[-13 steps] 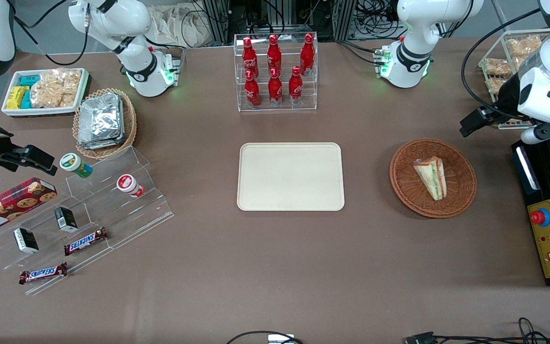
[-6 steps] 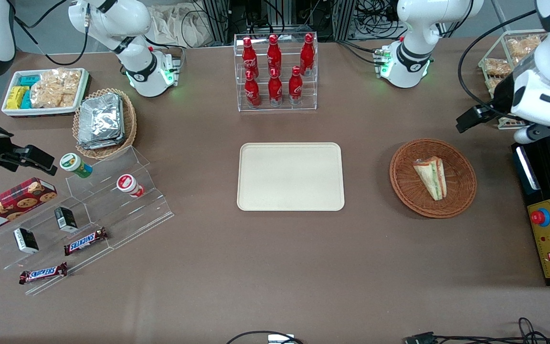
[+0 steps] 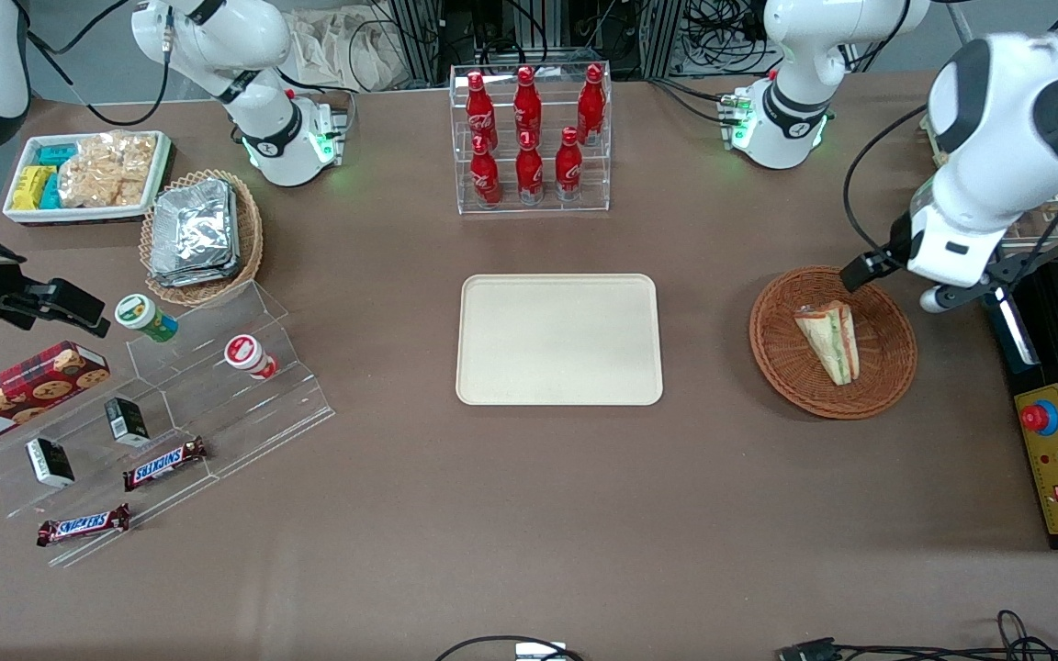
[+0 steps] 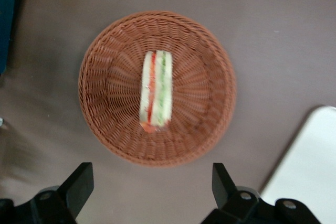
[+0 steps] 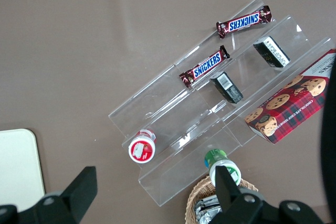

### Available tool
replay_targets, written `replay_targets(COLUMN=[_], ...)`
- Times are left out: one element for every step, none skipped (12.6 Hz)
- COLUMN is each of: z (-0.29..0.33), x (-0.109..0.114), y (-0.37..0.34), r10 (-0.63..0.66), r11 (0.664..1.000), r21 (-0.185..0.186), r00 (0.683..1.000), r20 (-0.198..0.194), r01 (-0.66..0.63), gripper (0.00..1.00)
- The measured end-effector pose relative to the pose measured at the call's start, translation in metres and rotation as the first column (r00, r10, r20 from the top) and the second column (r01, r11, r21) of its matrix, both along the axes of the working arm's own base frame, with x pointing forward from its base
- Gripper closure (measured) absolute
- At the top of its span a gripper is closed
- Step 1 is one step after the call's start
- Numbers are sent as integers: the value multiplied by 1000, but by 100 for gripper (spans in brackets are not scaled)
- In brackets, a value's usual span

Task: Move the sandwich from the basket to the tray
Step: 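Lower the open left gripper around the wrapped sandwich in the basket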

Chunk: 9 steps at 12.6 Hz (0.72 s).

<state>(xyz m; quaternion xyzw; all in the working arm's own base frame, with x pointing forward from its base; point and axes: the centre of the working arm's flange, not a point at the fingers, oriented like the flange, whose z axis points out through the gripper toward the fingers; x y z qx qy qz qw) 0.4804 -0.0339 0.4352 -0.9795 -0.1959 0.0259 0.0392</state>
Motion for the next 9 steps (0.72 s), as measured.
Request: replay_targets(z=[-20,-41,-62,-85,-105,-122,-136,-150,-162], x=[-4,-10,-18,-26,-32,-35,-34,-32,-31], y=[7,15,21,25,26,26,26,28,31], r10=[8,18,27,32,33,31,32,36,44], r11=[1000,1000,1000,999,999,999,999,999,998], r21=[2,-1,-7,-13,-18,-23,-28,-34,-39], r00=[1000,999,998,997,996,997,997,997,997], r20=[14,36,59,75,78,75,73,67,64], r01=[-8,-18,-26,-31,-31,-30,-30,-34,-41], gripper=[0,0,0,0,0,0,0,0,0])
